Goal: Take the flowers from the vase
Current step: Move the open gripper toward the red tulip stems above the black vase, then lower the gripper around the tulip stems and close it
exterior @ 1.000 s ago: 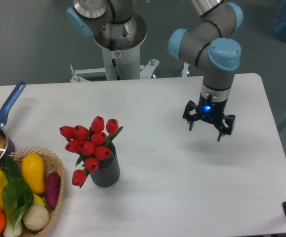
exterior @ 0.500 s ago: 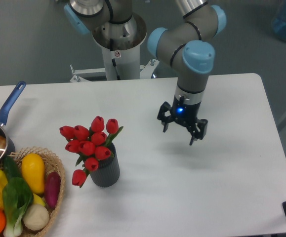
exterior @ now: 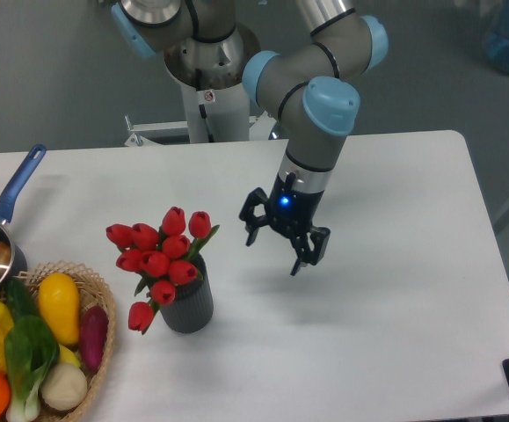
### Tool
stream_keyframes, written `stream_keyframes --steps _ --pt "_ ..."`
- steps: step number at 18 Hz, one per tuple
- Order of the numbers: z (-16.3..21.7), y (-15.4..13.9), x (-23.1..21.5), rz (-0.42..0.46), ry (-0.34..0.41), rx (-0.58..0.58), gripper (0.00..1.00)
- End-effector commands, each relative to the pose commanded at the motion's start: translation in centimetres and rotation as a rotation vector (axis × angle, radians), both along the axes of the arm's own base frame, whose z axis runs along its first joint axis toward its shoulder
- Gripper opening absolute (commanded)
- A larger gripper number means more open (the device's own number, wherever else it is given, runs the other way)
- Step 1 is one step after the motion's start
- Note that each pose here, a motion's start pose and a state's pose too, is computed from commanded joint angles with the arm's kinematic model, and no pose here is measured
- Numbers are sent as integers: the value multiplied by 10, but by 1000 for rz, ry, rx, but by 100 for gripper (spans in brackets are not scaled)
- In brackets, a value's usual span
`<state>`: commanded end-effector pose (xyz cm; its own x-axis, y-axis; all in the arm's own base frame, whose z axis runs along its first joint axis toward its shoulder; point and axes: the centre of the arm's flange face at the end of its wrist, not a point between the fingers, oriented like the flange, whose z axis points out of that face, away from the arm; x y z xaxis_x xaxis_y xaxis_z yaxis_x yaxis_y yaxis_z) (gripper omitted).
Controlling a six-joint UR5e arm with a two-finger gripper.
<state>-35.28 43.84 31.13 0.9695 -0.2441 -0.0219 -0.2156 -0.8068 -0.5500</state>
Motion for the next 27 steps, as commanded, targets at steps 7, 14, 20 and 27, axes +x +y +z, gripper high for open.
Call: stream_keyframes --steps 7,14,20,27 --pt "15 16 29 -49 9 31 100" --pt "25 27 40 -88 -45 126 100" --pt "33 36 47 -122 -156 267 100" --pt "14 43 38 -120 -195 266 100"
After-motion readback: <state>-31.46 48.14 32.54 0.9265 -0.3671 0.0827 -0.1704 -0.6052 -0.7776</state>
